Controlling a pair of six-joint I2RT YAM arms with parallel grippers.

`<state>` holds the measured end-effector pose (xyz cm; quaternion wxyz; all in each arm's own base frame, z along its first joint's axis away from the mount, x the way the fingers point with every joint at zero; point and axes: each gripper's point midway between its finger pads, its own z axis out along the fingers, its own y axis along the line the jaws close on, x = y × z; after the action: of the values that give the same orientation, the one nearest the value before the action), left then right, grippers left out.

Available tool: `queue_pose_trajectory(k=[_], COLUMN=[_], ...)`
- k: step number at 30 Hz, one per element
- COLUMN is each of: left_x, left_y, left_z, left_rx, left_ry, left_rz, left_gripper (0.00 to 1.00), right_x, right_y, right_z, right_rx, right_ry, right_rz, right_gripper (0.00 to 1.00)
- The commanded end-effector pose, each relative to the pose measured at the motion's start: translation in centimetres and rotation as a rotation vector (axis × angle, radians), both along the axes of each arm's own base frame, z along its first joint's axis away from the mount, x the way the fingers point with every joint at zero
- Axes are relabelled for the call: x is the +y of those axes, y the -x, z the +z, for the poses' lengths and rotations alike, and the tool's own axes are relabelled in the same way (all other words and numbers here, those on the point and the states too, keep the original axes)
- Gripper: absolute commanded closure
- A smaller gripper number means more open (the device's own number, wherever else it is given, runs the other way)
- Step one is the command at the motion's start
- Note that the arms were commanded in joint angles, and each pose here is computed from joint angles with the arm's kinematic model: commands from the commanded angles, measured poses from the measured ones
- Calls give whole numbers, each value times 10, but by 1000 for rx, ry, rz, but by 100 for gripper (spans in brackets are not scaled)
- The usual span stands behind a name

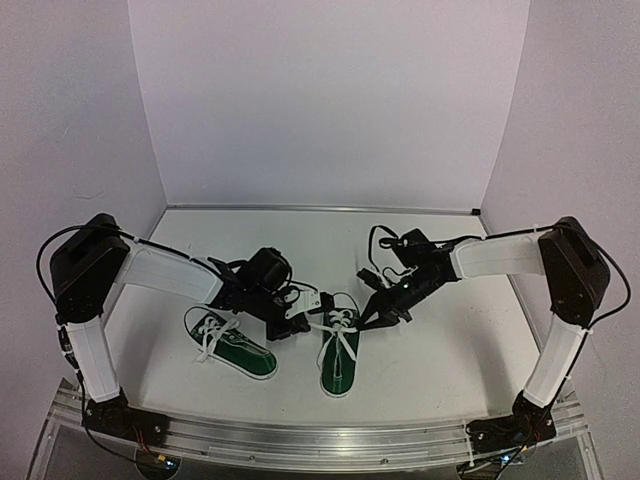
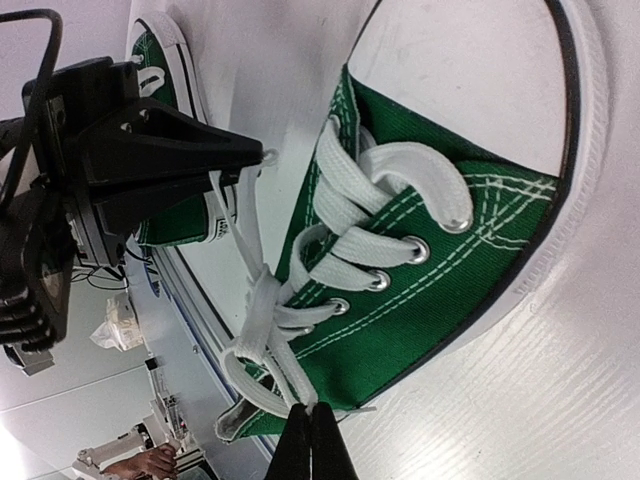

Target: Tie the shoes

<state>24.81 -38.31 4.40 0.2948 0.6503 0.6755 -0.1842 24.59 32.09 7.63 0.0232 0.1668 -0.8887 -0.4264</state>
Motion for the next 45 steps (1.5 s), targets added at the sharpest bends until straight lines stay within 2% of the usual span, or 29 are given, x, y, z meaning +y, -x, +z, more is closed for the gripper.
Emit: queue_pose_trajectory(k=[1, 21, 28, 30, 32, 34, 35, 37, 41, 45], left_x=[9, 17, 11, 8, 6, 7, 8, 14, 26, 27], left_y=[-10, -20, -20, -19, -19, -17, -16, -13, 0, 15], left_z=[21, 9, 14, 22, 31, 40, 44, 50, 59, 64], left_rx=[-32, 1, 8, 3, -5, -8, -14, -25, -36, -31], left_ry=[26, 22, 47, 67, 92, 113, 119, 123, 137, 160], left_rz=[53, 153, 136, 125, 121, 121, 120, 123, 106, 51], left_gripper=[100, 100, 100, 97, 86, 69, 63, 57, 55, 63], right_x=[-16, -55, -47, -40, -32, -29, -28, -28, -30, -31], right_y=[1, 5, 4, 3, 3, 4, 5, 8, 12, 1], right_z=[5, -14, -9, -3, 4, 9, 11, 16, 27, 30], right_rx=[-31, -21, -6, 0, 4, 13, 14, 19, 1, -45], right_ry=[27, 157, 107, 69, 27, 1, -6, -17, -30, 1], right_rz=[-19, -74, -48, -28, -2, 16, 24, 41, 55, 32], right_gripper=[100, 100, 100, 100, 100, 95, 84, 69, 58, 59])
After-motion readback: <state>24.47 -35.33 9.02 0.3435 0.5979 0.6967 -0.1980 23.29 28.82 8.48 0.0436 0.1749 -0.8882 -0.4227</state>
